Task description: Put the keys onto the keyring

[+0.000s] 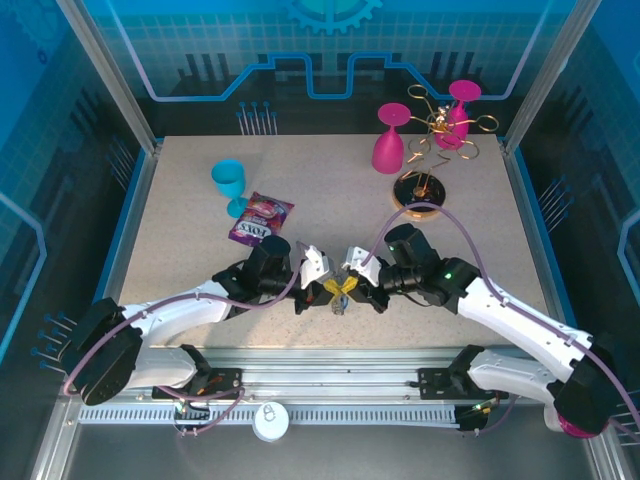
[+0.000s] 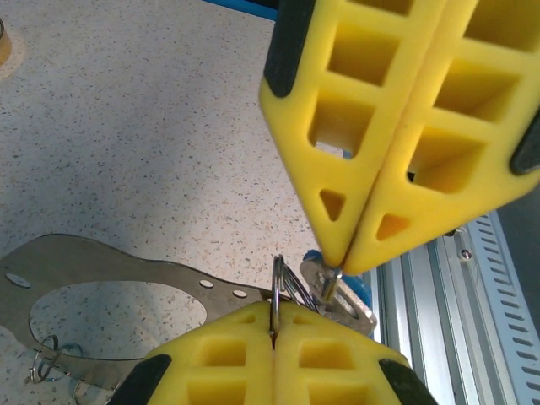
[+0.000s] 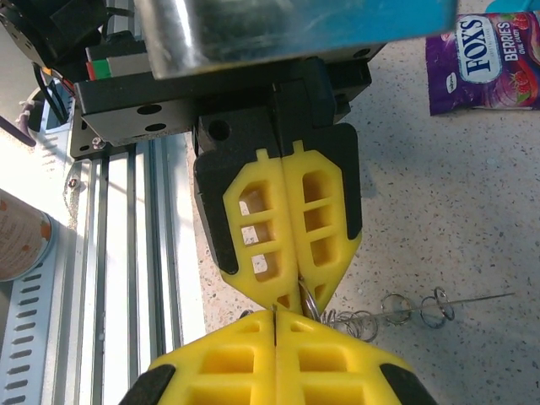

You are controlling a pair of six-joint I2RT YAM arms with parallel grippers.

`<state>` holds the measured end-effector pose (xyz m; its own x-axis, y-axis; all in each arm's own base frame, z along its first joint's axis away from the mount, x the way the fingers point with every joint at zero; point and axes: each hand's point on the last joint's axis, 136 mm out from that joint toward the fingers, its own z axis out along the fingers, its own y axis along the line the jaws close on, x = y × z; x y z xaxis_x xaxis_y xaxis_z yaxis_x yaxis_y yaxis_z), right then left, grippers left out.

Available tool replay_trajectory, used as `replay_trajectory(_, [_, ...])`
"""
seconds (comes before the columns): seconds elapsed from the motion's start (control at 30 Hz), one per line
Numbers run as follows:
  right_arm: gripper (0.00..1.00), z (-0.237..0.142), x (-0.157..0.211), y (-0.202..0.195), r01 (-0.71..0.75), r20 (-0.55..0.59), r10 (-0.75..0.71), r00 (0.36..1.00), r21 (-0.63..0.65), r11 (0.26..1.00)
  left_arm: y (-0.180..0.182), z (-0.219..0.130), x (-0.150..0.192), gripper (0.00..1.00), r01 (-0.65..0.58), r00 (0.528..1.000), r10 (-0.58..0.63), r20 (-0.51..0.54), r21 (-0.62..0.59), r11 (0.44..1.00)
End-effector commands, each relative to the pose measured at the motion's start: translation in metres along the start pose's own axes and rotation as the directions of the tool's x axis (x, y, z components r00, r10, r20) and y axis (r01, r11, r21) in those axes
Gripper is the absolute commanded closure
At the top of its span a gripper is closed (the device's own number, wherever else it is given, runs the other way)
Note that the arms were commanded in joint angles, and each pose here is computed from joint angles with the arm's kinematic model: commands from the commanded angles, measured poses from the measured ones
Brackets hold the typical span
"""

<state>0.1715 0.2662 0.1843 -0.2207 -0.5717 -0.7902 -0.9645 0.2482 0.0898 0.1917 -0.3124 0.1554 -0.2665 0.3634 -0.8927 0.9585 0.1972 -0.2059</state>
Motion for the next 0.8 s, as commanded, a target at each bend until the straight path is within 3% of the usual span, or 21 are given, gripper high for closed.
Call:
replay_trajectory(0.0, [1.0, 0.004, -0.004, -0.004, 0.001, 0.011, -0.001, 1.0, 0.023, 1.0, -0.006, 0.001, -0.015, 1.0, -0.022, 0.999, 0.021, 0.033, 0.043, 0.999])
replay_trajectory(0.77, [1.0, 0.007, -0.006, -0.042, -0.163, 0.005, 0.167, 0.986, 0.244, 0.956, -0.009, -0.004, -0.019, 1.0, -0.071, 0.996, 0.069, 0.051, 0.031, 0.997])
